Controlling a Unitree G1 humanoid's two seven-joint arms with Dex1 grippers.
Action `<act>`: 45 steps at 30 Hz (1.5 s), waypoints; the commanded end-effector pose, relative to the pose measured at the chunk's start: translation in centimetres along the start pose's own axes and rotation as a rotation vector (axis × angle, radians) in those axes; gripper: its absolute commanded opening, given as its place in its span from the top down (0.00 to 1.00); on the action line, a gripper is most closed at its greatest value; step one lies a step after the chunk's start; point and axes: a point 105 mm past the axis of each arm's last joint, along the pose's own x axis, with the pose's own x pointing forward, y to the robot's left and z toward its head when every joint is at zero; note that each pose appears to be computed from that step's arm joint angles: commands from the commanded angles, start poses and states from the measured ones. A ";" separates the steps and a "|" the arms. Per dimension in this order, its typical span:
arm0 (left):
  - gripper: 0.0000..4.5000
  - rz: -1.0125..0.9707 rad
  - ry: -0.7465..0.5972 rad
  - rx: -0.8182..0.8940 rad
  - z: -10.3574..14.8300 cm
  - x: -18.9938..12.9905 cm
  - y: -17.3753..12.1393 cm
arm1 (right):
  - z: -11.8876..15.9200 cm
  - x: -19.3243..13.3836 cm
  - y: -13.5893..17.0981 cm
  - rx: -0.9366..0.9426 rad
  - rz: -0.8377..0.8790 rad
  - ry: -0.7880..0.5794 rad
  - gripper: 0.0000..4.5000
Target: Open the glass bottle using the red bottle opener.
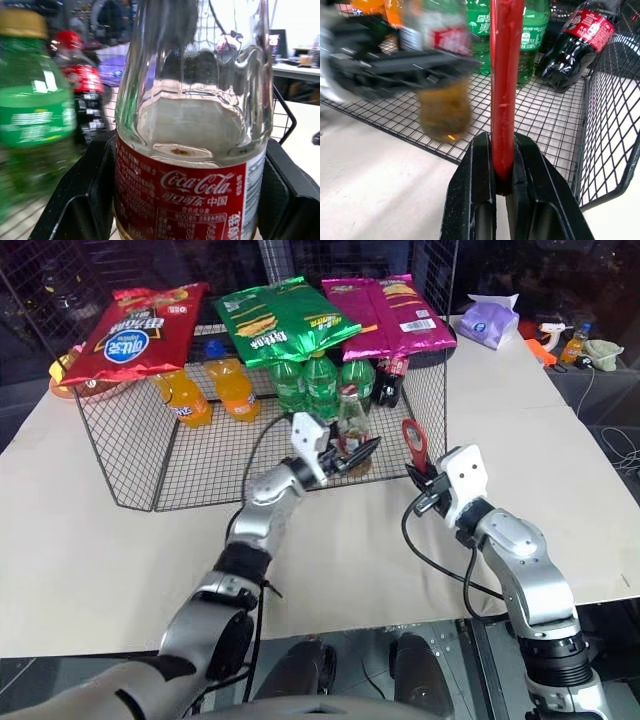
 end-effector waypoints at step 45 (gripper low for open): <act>0.01 0.133 0.046 0.004 1.8 -7.8 -2.8 | 1.6 1.5 1.7 -0.061 0.144 -0.119 1.00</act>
